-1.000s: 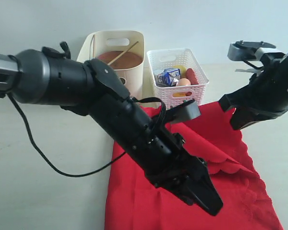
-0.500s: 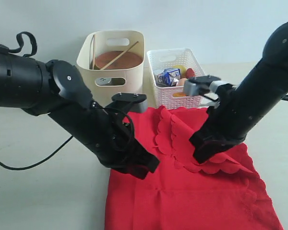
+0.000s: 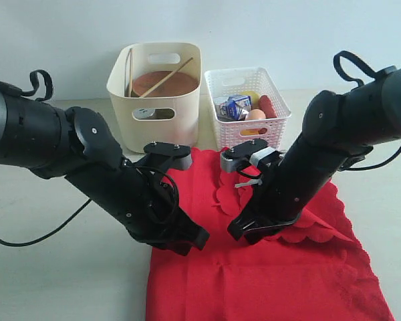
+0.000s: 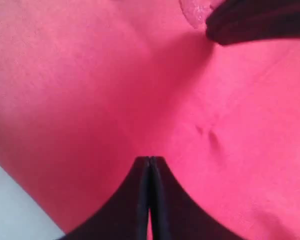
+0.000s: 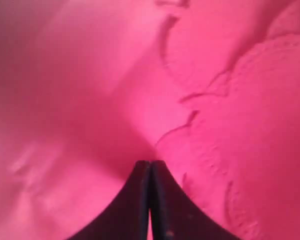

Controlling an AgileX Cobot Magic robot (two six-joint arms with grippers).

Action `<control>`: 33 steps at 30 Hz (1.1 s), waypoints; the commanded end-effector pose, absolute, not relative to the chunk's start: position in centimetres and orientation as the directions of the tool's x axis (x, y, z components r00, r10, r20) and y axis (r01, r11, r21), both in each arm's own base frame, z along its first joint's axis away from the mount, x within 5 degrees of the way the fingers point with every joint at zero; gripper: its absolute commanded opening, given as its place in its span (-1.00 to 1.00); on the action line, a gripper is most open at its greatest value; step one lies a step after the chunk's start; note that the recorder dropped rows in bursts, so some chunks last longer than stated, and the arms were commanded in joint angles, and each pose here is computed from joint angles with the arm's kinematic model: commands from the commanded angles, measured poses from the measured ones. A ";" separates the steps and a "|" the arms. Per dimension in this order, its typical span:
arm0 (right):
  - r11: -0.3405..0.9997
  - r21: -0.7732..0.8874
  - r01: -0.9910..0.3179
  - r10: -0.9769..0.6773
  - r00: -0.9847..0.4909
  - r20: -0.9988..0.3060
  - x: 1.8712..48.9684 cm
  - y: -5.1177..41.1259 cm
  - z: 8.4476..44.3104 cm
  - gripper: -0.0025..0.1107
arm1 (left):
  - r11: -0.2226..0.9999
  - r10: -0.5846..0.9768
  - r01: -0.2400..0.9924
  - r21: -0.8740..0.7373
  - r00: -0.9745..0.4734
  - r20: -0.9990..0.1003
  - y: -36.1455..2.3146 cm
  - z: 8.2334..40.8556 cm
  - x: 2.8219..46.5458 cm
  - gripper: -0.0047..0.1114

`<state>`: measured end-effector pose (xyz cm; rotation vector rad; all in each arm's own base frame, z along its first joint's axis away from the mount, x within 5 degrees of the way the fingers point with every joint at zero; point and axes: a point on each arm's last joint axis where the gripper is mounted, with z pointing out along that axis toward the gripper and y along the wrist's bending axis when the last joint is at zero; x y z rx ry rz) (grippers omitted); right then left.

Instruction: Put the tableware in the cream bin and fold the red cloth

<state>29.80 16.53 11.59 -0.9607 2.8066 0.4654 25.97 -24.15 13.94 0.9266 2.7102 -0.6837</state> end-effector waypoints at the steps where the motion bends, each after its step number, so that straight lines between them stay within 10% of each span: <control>1: 0.793 0.175 -0.584 -0.539 -0.806 -0.246 30.6 16.2 10.8 -0.96 | 0.684 0.550 0.640 -0.351 -0.768 -0.328 -25.0 13.2 25.4 -0.92; 33: 0.918 -0.362 -0.163 -0.307 -0.868 -0.389 35.1 10.5 12.5 -0.96 | 0.691 0.595 0.639 -0.338 -0.768 -0.237 -25.1 9.7 25.1 -0.92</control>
